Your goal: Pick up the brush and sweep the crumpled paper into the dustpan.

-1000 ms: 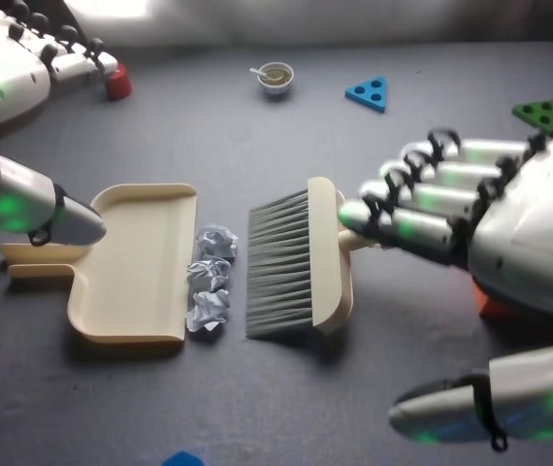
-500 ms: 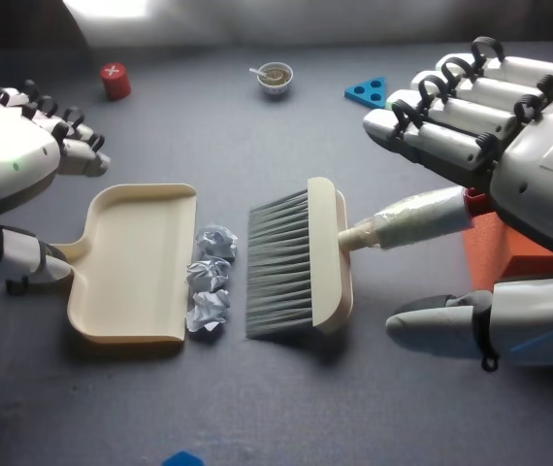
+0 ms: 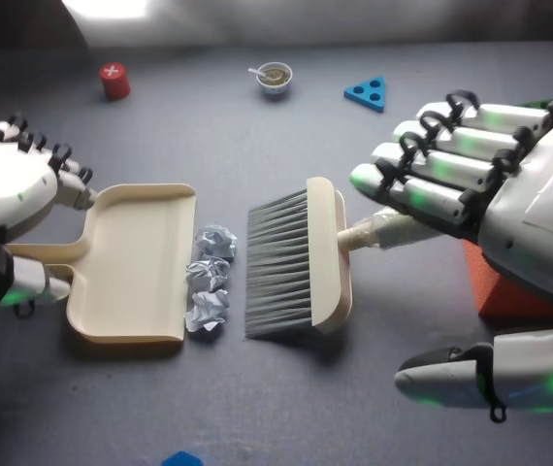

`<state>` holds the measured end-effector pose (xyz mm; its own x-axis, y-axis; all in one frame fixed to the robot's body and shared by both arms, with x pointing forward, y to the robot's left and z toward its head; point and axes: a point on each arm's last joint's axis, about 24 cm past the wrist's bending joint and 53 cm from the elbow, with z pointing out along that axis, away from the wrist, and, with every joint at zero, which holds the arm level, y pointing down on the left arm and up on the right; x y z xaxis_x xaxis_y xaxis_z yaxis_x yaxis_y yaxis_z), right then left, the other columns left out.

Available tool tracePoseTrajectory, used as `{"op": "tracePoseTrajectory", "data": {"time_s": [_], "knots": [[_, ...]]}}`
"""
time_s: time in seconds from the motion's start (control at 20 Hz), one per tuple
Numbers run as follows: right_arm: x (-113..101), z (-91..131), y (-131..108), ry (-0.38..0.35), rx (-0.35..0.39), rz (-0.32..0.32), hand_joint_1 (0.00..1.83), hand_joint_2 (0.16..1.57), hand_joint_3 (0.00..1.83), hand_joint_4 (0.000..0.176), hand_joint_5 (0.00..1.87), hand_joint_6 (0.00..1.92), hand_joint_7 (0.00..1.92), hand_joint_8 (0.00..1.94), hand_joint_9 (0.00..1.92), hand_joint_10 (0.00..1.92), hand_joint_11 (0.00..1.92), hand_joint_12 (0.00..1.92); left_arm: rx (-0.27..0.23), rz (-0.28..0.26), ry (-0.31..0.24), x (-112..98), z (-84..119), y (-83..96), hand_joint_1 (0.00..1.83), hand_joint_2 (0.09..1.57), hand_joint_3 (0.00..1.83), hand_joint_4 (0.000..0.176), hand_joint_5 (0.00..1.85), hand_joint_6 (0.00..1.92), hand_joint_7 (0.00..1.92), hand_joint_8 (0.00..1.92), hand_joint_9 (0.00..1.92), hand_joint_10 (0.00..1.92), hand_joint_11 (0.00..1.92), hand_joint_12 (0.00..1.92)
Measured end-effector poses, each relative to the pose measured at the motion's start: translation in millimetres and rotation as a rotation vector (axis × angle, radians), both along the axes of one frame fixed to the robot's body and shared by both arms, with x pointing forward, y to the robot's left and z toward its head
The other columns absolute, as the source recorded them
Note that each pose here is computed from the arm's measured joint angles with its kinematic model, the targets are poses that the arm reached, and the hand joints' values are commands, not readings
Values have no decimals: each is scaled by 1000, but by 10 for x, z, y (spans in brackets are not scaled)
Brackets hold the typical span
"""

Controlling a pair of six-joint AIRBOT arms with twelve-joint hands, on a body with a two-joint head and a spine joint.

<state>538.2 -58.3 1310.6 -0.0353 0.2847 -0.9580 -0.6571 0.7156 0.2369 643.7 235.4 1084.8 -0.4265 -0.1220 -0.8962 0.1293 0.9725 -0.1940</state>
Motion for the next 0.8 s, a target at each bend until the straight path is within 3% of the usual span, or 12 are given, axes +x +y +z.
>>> {"op": "tracePoseTrajectory", "data": {"time_s": [0.05,0.15,0.25,0.35,0.8], "knots": [[11,26,-13,-11,15,-11,0,976,7,0,93,2,103,0,105,0,149,12,-2,10,12,-4,-62,35,804,1070,0,22,452,0,301,3,258,2,19,623],[47,63,-64,-33,47,-47,0,986,9,0,89,0,97,0,98,0,141,8,-1,23,16,2,-106,85,805,1072,0,19,442,0,281,0,237,0,2,628],[76,41,-84,-120,-9,-114,0,992,8,0,96,8,113,8,115,8,150,11,5,46,14,12,-157,179,811,1059,0,18,435,0,282,2,234,2,9,634],[83,-15,-111,-129,-6,-162,0,995,8,0,94,5,116,7,118,8,146,8,8,58,15,23,-210,214,790,1054,0,25,431,0,281,1,242,5,20,639],[54,69,-145,-153,22,-185,0,1010,6,0,112,4,135,4,132,3,149,6,-1,76,41,50,-431,193,822,1047,1,22,480,12,291,1,237,1,15,640]]}}
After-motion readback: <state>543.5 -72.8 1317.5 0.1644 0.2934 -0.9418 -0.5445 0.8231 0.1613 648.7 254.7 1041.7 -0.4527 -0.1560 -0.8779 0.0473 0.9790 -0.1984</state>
